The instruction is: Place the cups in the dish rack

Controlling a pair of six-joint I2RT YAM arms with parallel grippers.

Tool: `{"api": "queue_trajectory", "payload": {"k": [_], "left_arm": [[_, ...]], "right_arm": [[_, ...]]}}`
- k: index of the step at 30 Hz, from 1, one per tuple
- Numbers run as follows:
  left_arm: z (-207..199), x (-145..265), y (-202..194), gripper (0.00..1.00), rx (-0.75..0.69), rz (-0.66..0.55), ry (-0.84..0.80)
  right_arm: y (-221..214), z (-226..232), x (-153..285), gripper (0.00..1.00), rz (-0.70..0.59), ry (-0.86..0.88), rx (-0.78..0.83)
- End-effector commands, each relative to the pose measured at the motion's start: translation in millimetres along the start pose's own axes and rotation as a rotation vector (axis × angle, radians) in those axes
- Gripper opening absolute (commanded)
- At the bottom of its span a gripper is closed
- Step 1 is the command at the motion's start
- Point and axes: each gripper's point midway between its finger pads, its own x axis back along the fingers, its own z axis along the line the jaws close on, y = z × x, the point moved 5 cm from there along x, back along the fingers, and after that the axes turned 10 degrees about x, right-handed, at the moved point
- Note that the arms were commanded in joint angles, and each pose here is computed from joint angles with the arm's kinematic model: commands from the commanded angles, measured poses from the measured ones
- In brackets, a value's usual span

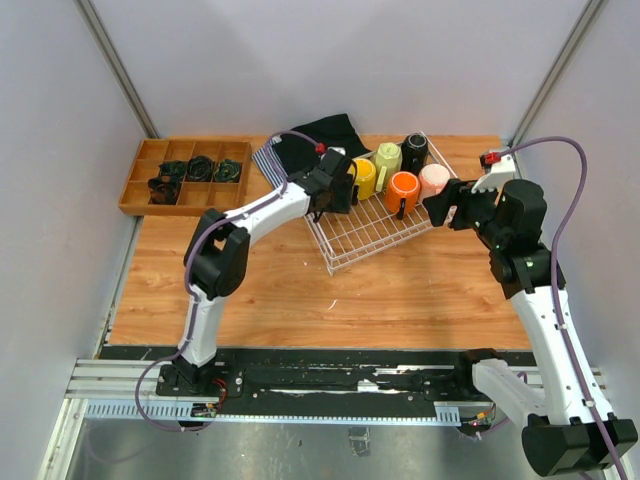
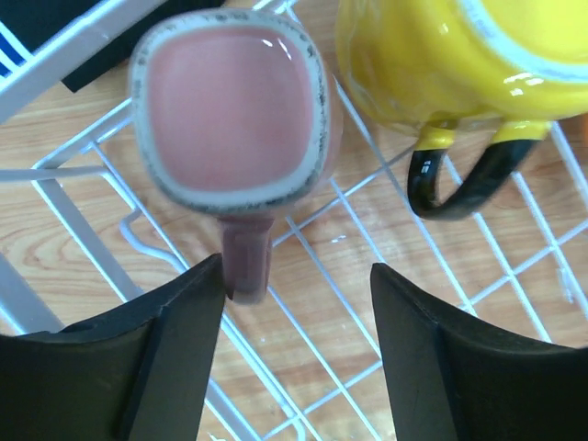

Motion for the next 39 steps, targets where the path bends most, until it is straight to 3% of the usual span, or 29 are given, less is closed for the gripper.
{"api": "queue_trajectory", "payload": {"k": [1, 5, 11, 15, 18, 21, 25, 29, 35, 39], "left_arm": [[-3, 46, 40, 0.69, 0.060, -0.131, -0.051], [-2, 67, 51, 0.72, 0.080, -0.170, -0.073], [12, 95, 50, 0.89, 0.111, -0.182, -0.052], [28, 124, 49, 0.94, 0.136, -0.204, -0.051], [44, 153, 50, 0.99, 0.166, -0.232, -0.085], [67, 187, 52, 1.00, 0.192, -0.249, -0.180], [111, 212, 41, 1.00, 0.276, -0.298, -0.128], [167, 214, 22, 1.00, 0.363, -0.367, 0.033], [217, 202, -26, 1.00, 0.201, -0.491, 0.126], [246, 191, -51, 1.00, 0.221, -0.587, 0.169]], "right_arm": [[10, -2, 1, 0.70, -0.035, -0.003, -0.002], [6, -2, 0, 0.70, -0.028, 0.001, -0.008], [-1, -2, -3, 0.70, -0.008, 0.008, -0.017], [-7, -2, -1, 0.71, 0.015, 0.008, -0.006], [-9, -2, 6, 0.79, 0.038, -0.001, 0.012], [-15, -4, 17, 0.99, 0.078, -0.034, 0.027], [-33, -12, 32, 0.98, 0.166, -0.126, 0.041], [-49, -17, 37, 0.98, 0.220, -0.171, 0.033], [-57, -15, 30, 0.98, 0.279, -0.146, 0.026], [-65, -12, 31, 0.98, 0.302, -0.134, 0.037]]}}
